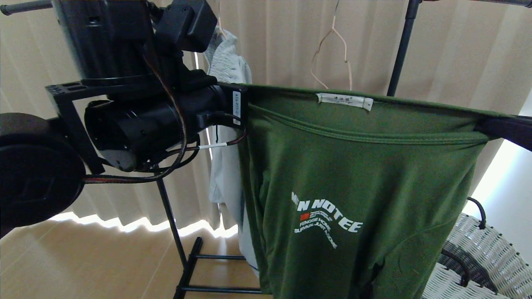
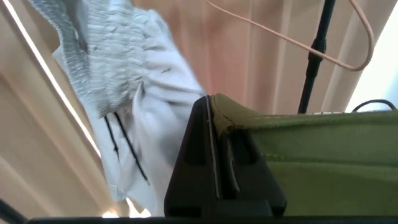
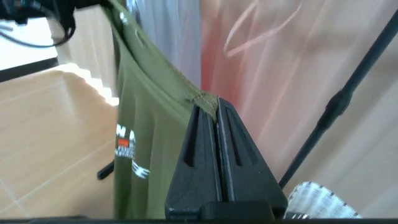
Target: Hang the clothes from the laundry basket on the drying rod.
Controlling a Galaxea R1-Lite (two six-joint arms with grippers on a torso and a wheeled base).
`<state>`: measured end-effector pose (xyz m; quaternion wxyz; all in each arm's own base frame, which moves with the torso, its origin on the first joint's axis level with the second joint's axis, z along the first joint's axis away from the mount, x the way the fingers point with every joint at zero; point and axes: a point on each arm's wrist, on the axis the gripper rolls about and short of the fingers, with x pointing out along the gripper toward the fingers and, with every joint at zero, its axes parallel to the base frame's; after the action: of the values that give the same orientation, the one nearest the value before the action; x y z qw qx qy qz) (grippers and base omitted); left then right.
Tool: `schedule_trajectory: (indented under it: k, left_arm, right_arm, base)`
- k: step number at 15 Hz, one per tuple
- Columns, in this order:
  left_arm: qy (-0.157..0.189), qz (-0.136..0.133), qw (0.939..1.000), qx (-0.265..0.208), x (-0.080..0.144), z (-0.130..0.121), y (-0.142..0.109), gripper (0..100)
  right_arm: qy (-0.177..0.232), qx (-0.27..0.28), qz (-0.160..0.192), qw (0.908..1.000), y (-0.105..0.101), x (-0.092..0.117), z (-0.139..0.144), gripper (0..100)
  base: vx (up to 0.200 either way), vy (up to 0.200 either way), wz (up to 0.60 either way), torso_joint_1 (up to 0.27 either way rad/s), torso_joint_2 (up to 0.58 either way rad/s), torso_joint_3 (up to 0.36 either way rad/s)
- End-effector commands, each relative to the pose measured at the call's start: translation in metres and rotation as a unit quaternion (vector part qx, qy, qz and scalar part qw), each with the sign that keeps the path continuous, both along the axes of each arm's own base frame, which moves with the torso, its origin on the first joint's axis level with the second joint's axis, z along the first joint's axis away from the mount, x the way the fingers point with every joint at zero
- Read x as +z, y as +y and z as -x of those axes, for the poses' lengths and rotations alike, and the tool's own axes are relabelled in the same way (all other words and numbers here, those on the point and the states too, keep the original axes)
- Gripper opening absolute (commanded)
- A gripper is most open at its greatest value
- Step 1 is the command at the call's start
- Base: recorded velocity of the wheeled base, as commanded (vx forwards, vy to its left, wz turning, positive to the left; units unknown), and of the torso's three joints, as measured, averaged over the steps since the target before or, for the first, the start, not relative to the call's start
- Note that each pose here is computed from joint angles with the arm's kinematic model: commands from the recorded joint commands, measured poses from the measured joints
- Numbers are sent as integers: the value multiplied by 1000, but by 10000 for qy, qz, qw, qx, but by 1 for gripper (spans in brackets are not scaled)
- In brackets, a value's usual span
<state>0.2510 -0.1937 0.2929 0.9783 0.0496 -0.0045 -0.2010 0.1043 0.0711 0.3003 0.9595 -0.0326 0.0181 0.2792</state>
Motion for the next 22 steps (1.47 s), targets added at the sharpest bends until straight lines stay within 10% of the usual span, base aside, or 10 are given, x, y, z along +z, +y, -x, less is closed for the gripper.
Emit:
schedule_trajectory:
  k: [1,14,22]
  left_arm:
    - [71,-51,10000,22,-6,-6,-3,0]
    - [131,-121,9998,-33,8,48,45,0]
    - [89,-58,9793,-2020,8,118,64,0]
  right_arm:
    - [-10,13,-6,10000,-1,-1,2,0]
    - [-114,-751,157,9970,22,-9,-86,0]
    - [-700,-754,-241,9944,45,-7,-135,0]
  base:
    - [0,0,0,0,0,0]
    - [0,0,0,0,0,0]
    - [0,0,0,0,0,0]
